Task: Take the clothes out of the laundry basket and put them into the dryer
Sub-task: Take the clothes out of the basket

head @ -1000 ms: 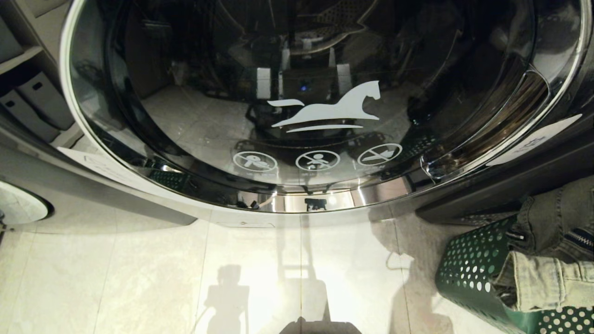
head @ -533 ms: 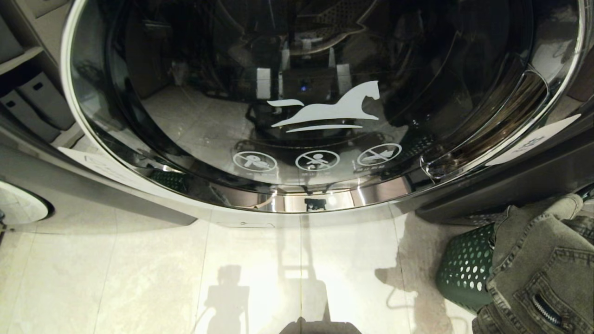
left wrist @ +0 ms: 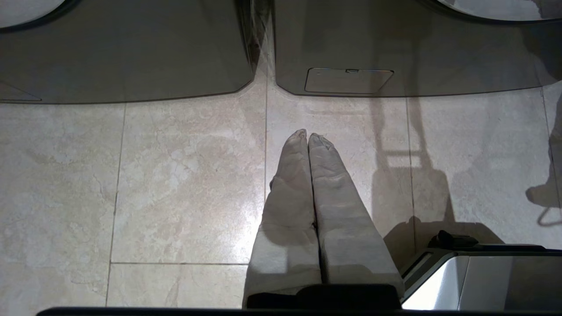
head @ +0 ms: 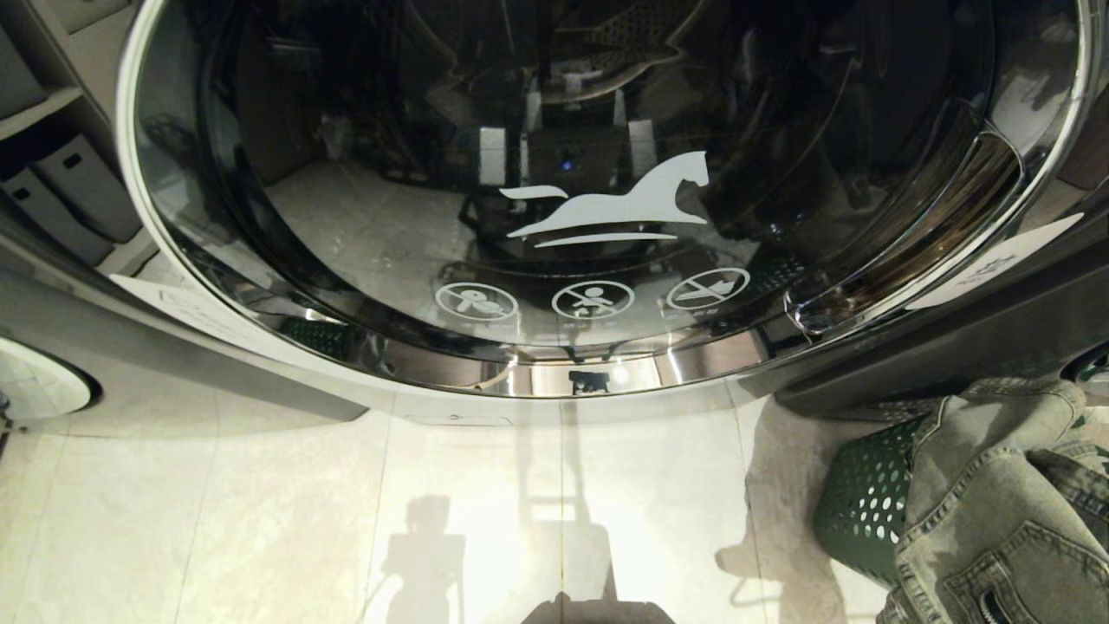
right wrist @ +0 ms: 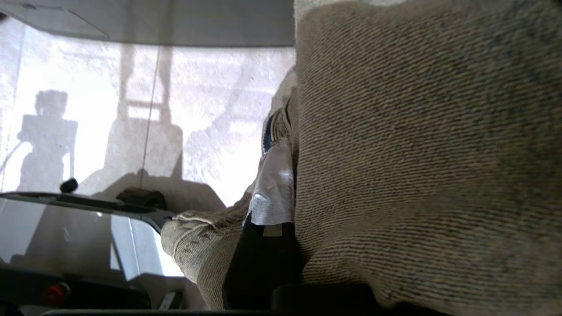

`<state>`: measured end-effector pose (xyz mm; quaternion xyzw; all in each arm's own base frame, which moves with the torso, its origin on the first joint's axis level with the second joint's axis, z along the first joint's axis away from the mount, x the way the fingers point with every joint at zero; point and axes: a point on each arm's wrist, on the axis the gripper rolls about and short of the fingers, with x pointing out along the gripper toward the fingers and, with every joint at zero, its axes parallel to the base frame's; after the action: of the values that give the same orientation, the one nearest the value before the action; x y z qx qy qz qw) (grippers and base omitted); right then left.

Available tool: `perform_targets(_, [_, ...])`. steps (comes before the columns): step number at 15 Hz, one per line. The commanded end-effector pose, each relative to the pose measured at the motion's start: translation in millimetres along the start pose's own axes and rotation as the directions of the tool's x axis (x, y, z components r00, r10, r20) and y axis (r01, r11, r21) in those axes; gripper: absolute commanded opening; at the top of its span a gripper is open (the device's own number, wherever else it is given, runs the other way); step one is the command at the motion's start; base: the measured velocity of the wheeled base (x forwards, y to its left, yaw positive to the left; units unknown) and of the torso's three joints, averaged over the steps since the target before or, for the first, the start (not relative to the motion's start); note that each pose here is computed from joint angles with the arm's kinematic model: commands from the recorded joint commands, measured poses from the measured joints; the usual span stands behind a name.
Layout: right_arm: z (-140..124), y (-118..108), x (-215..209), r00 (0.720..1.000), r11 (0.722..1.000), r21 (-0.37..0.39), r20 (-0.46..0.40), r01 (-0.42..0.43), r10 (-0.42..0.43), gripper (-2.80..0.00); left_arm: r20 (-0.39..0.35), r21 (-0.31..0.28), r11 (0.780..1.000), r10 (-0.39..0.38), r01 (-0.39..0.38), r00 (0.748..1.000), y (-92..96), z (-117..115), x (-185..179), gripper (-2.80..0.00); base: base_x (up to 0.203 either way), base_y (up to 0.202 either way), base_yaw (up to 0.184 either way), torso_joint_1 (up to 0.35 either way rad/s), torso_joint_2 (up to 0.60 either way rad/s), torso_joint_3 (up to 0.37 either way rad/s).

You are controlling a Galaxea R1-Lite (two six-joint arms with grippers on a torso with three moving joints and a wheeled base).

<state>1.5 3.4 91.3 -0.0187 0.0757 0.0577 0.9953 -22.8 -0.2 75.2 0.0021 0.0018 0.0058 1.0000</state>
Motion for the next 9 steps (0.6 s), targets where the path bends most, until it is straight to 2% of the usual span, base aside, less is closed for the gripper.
perform_targets(1, [-6, -1, -1, 0.998, 1.000, -0.003, -0.058, 0.012, -0.012, -2.80, 0.001, 0.000, 1.000, 0.001, -0.001, 1.000, 0.0, 0, 0, -2.80, 0.000, 0.000, 0.000, 0.000, 0.00, 0.000])
perform_targets(2, [-7, -1, -3, 0.998, 1.000, -0.002, -0.069, 0.008, -0.009, -2.80, 0.001, 0.000, 1.000, 0.001, -0.001, 1.000, 0.0, 0, 0, -2.80, 0.000, 0.000, 0.000, 0.000, 0.00, 0.000])
perform_targets(4, [-8, -1, -7, 0.999, 1.000, -0.001, -0.028, 0.021, -0.021, -2.80, 0.001, 0.000, 1.000, 0.001, -0.001, 1.000, 0.0, 0, 0, -2.80, 0.000, 0.000, 0.000, 0.000, 0.00, 0.000])
perform_targets(7, [-8, 0, -15, 0.996, 0.999, -0.034, 0.091, 0.029, -0.026, -2.80, 0.001, 0.000, 1.000, 0.001, -0.001, 1.000, 0.0, 0, 0, -2.80, 0.000, 0.000, 0.000, 0.000, 0.00, 0.000])
perform_targets(9, [-12, 2, -25, 0.993, 0.999, -0.045, 0.114, 0.027, -0.022, -2.80, 0.001, 0.000, 1.000, 0.001, -0.001, 1.000, 0.0, 0, 0, -2.80, 0.000, 0.000, 0.000, 0.000, 0.00, 0.000])
